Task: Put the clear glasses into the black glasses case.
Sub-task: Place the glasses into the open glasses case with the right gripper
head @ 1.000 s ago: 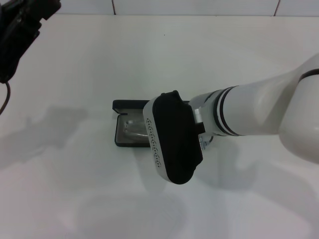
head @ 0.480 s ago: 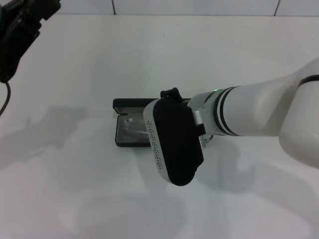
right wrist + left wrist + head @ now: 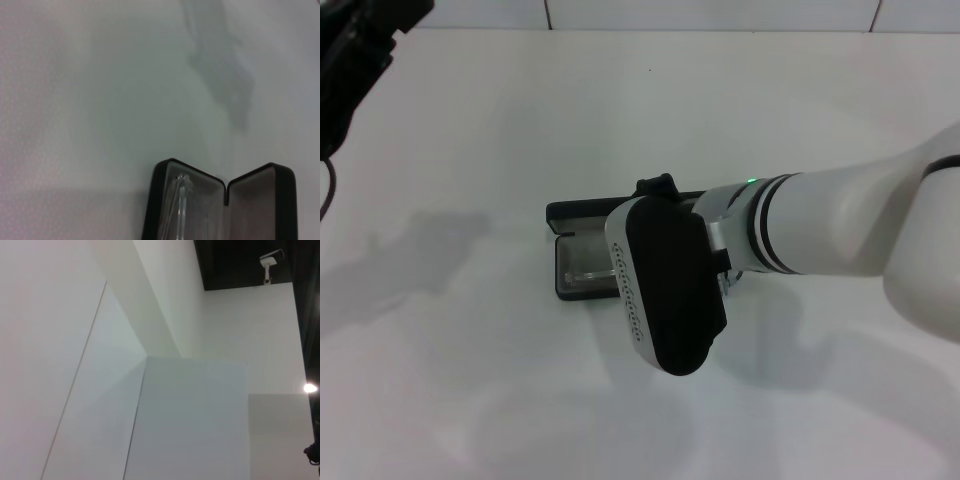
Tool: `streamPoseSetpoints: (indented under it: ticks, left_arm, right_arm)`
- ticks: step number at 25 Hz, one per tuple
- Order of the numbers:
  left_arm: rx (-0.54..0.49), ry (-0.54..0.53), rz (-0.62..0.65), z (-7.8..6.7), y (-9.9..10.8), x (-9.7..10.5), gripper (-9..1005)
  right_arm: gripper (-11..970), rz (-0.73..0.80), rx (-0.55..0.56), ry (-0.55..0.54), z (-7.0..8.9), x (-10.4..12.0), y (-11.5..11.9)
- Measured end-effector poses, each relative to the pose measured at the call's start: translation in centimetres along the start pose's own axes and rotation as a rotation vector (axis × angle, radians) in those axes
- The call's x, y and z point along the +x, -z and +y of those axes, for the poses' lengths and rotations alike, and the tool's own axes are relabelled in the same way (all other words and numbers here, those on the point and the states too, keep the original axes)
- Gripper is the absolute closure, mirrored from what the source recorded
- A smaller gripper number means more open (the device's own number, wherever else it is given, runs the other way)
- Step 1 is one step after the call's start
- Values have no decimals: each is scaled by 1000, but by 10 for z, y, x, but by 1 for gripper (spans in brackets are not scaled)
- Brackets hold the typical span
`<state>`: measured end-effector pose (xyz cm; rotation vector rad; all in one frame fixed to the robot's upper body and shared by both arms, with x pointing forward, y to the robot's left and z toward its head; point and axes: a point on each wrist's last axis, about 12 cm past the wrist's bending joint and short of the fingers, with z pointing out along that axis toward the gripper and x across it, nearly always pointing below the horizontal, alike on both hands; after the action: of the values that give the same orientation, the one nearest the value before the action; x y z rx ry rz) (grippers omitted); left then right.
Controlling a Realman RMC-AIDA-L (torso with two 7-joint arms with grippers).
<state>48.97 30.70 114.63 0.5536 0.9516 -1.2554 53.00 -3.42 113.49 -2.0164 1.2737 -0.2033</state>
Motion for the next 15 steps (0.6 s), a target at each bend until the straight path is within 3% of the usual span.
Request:
streamPoseSetpoints:
  ticks: [15]
  left_arm:
    - [-1, -6, 4, 0, 2, -2, 876]
  right_arm:
    - [713, -35, 46, -45, 11, -4, 21]
